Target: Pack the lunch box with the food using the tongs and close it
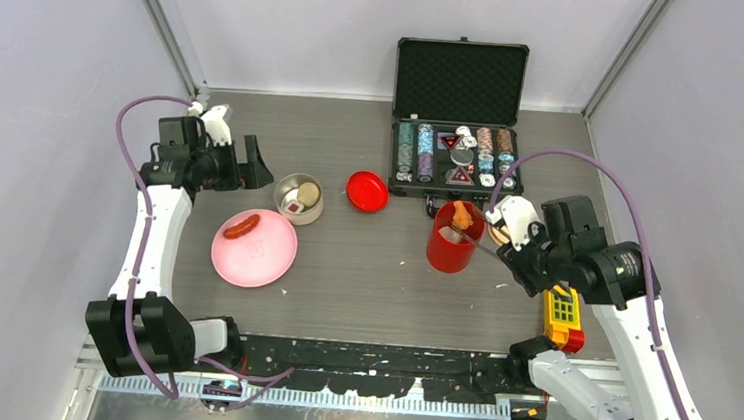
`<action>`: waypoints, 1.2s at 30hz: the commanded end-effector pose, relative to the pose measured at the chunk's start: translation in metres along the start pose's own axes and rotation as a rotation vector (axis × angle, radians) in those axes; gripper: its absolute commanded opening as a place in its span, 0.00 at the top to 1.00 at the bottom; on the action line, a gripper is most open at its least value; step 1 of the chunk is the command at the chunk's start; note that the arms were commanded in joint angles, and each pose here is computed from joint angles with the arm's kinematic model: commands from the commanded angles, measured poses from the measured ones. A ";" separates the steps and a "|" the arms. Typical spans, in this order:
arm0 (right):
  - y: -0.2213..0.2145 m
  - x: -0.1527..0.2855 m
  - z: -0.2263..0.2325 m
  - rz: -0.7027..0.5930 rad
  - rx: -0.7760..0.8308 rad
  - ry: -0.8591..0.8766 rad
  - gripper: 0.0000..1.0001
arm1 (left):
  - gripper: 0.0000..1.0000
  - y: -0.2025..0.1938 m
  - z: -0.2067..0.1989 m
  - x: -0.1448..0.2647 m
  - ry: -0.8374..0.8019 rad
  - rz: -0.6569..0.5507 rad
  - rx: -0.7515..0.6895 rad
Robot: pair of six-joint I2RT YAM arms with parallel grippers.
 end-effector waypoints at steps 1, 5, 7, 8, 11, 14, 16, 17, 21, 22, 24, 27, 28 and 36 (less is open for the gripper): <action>0.011 0.006 -0.003 -0.056 -0.011 -0.014 0.46 | 0.00 0.018 0.001 0.012 0.029 -0.053 -0.046; 0.016 0.009 -0.003 -0.072 -0.007 -0.011 0.41 | 0.00 0.020 0.001 0.014 0.033 -0.059 -0.048; 0.022 0.011 -0.003 -0.090 -0.006 -0.011 0.42 | 0.00 0.020 0.000 0.015 0.031 -0.061 -0.047; 0.026 0.012 -0.003 -0.100 -0.004 -0.007 0.42 | 0.00 0.020 0.000 0.015 0.032 -0.064 -0.047; 0.041 0.011 0.001 -0.136 0.005 0.030 0.44 | 0.00 0.020 0.000 0.015 0.036 -0.069 -0.045; 0.062 0.009 0.005 -0.162 0.005 0.074 0.44 | 0.00 0.019 0.000 0.012 0.029 -0.063 -0.035; 0.080 0.009 0.009 -0.186 0.008 0.115 0.45 | 0.00 0.018 -0.001 0.012 0.024 -0.060 -0.032; 0.088 0.009 0.012 -0.192 0.011 0.141 0.45 | 0.00 0.018 -0.001 0.012 0.026 -0.061 -0.033; 0.124 -0.002 0.027 -0.206 0.055 0.238 0.45 | 0.00 0.018 0.000 0.012 0.033 -0.063 -0.032; 0.133 -0.007 0.032 -0.209 0.078 0.247 0.46 | 0.00 0.018 0.001 0.012 0.036 -0.064 -0.029; 0.148 -0.019 0.048 -0.206 0.148 0.258 0.46 | 0.00 0.018 0.000 0.012 0.030 -0.066 -0.011; 0.170 -0.038 0.079 -0.199 0.258 0.288 0.47 | 0.00 0.018 -0.004 0.010 0.008 -0.066 0.013; 0.178 -0.044 0.091 -0.200 0.289 0.303 0.48 | 0.00 0.019 -0.003 0.009 0.007 -0.066 0.020; 0.223 -0.098 0.186 -0.208 0.470 0.400 0.53 | 0.00 0.019 0.013 0.013 0.053 -0.080 0.083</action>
Point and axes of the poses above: each gripper's point midway between its finger pads, its own x axis back along the fingers, its own z axis along the line the jaws close on, y = z × x, the point moved 1 cm from there along x, back along the fingers, and after that the axes turned 15 degrees about -x, right-handed, at the moved point
